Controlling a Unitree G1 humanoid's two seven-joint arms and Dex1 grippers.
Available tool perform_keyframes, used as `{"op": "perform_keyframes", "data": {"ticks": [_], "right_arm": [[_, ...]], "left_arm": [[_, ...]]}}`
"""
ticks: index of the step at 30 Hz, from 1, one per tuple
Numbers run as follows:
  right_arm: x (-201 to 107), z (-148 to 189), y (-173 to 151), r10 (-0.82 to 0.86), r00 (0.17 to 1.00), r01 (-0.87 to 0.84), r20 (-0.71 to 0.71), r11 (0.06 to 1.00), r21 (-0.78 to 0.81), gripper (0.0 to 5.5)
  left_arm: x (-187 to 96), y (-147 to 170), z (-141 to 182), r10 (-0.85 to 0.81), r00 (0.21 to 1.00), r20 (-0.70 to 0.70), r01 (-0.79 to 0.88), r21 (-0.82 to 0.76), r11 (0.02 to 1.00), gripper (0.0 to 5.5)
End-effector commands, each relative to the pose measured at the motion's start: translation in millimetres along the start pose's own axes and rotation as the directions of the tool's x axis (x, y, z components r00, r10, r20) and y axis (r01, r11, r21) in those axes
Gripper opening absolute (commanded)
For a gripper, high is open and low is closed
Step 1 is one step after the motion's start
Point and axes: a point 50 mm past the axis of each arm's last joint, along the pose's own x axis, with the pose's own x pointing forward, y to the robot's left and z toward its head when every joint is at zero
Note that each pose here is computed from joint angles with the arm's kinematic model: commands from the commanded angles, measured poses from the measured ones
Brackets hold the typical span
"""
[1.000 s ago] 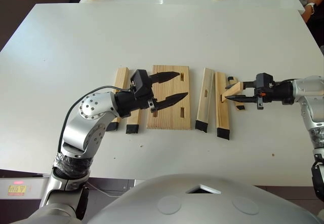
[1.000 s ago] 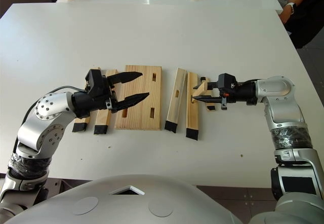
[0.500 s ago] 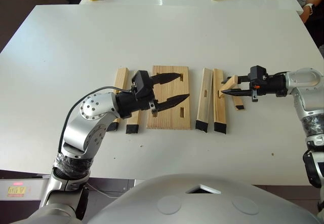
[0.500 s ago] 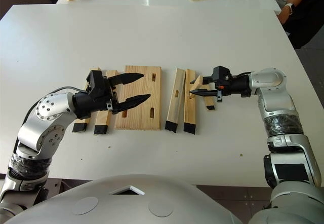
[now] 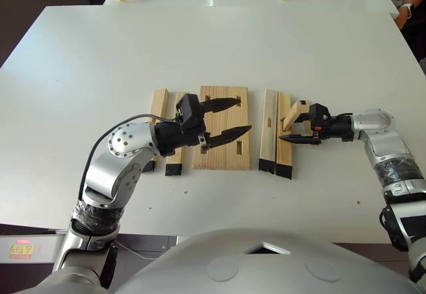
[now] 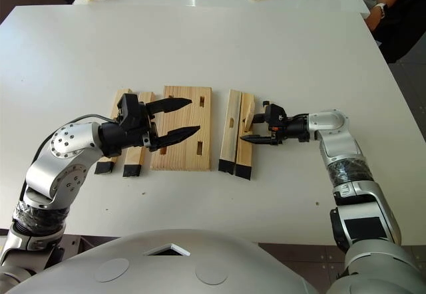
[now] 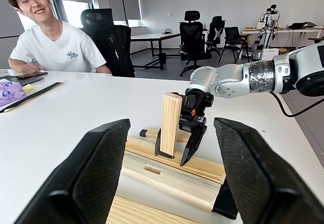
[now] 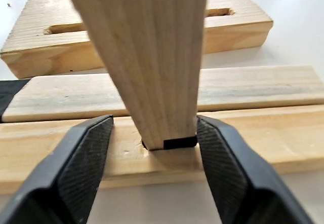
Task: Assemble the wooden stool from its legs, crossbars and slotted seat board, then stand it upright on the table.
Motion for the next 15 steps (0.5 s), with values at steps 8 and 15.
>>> {"op": "perform_keyframes", "data": {"ticks": [8, 15], "right_arm": [[-22.1, 19.8, -1.8, -0.053, 0.999, 0.053, 0.009, 0.998, -0.029, 3.54], [-39.7, 59.0, -1.1, -0.082, 0.993, 0.09, 0.084, 0.991, -0.097, 3.54]], "left_arm": [[-1.2, 3.4, 0.2, 0.041, 0.999, 0.008, -0.041, 0.006, 0.999, 3.07], [-1.5, 3.6, 0.6, 0.077, 0.997, 0.02, -0.077, 0.007, 0.997, 3.07]]}}
